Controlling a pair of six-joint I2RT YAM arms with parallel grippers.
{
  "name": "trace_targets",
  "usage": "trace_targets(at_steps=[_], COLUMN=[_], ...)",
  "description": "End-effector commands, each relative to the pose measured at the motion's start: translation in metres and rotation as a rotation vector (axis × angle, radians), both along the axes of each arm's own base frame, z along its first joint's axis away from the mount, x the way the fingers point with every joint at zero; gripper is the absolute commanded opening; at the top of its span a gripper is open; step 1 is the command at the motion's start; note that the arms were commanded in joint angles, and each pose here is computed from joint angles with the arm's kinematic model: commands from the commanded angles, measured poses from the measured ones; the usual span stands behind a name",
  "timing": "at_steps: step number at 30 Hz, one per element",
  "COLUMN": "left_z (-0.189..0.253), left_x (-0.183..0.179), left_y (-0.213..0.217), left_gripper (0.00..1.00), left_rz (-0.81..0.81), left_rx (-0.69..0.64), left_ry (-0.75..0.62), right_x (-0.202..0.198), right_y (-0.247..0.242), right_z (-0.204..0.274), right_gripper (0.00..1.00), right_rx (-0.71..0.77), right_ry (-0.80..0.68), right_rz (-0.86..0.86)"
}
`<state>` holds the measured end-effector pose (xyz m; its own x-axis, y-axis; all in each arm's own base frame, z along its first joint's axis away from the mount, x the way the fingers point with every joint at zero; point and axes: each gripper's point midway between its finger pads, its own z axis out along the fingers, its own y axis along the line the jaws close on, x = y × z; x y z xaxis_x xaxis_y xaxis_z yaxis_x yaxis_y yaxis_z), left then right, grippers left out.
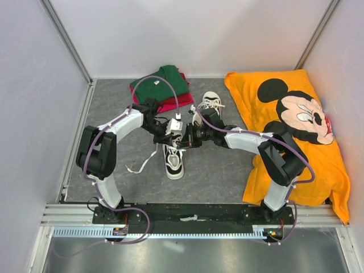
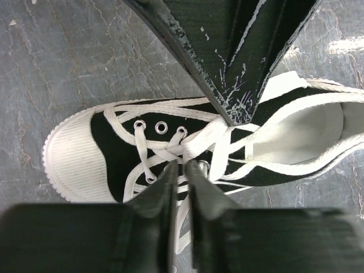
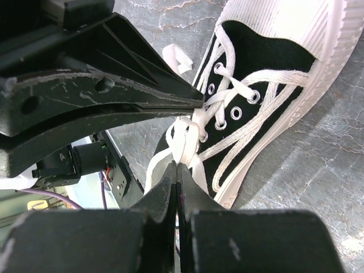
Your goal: Tie the shoes
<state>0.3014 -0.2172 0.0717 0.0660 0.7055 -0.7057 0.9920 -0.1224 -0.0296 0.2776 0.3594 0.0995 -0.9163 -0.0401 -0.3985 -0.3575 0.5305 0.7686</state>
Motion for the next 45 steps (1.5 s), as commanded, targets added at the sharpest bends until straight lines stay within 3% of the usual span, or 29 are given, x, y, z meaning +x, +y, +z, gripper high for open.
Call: trace_targets(at_steps=[1,8,22,33,45], left_z=[0.018,0.046,0.056,0.059,0.056], left_x=[0.013,0.031,0.032,0.029,0.022], left_y=[-0.012,-0.021,-0.029,-0.01,-0.012], left_gripper=[0.02,0.02,0.01,0.02,0.02], left_rz=[-0.013,0.059,0.187,0.218,0.272], left_rx=[-0.05,-0.105,-0.099,-0.058,-0.065], left_ry=[-0.051,-0.109,-0.051,-0.173,-0.1], right_x=[0.002,0.001,0.005,0.015,0.03], right_y=[0.006,0.007,0.027,0.011,0.02], right_z=[0.027,0.031,0.029,0.004,0.004], right_gripper=[0.0,0.0,0.0,0.0,0.0], right_rx=[0.051,0.063,0.072,-0.066,-0.034], right_ry=[-0.056,-0.046,-0.002,0.017,0.037], right_rz=[0.019,0.017,-0.019,-0.127,-0.189])
